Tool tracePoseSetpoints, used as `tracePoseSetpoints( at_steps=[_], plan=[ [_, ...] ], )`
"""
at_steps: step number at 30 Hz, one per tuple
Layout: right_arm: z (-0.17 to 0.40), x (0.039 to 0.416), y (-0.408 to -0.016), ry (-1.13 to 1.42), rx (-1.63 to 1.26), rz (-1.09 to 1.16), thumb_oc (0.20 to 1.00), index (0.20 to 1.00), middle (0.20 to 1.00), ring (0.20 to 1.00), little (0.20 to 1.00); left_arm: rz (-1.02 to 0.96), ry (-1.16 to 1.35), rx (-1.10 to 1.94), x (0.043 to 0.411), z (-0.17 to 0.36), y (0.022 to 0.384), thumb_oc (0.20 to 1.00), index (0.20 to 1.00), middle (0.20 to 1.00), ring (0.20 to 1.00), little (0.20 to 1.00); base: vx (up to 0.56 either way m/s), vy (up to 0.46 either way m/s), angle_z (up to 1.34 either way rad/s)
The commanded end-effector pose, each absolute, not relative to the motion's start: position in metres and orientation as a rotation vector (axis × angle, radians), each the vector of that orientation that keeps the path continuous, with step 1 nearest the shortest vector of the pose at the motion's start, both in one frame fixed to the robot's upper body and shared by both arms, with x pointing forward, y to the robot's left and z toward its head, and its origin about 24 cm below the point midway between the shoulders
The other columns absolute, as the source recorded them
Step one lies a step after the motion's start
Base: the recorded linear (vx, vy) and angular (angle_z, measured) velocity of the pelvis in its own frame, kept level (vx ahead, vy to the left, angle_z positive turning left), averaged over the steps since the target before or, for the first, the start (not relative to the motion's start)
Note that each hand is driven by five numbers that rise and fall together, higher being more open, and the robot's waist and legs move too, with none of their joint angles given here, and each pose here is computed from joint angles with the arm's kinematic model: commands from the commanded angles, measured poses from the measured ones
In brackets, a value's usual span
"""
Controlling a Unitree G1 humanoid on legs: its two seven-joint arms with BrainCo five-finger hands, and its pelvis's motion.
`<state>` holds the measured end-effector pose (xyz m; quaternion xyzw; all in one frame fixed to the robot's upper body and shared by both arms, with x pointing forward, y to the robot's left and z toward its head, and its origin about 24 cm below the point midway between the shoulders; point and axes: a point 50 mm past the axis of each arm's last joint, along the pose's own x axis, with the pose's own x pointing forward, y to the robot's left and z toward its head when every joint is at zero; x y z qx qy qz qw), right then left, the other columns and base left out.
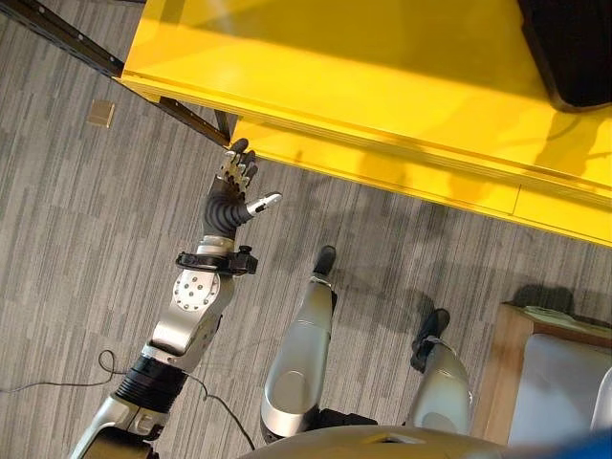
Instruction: Move parts from the plastic box to the shelf.
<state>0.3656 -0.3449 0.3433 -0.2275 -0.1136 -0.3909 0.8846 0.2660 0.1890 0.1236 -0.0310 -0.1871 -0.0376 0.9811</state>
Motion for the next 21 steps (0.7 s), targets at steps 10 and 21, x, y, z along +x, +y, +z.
tracePoseSetpoints(
  at_steps=[10,21],
  plan=[
    [0.395,0.356,-0.328,-0.446,-0.453,-0.793,1.000,1.000,1.000,1.000,1.000,-0.112,-0.497,-0.064,0.257,0.147,0.194,1.000,1.000,1.000,1.000,1.000,0.00,0.000,0.00],
    [0.362,0.362,-0.340,-0.372,-0.388,-0.784,1.000,1.000,1.000,1.000,1.000,-0.120,-0.469,-0.062,0.255,0.141,0.194,1.000,1.000,1.000,1.000,1.000,-0.04,0.011,-0.07]
  ],
)
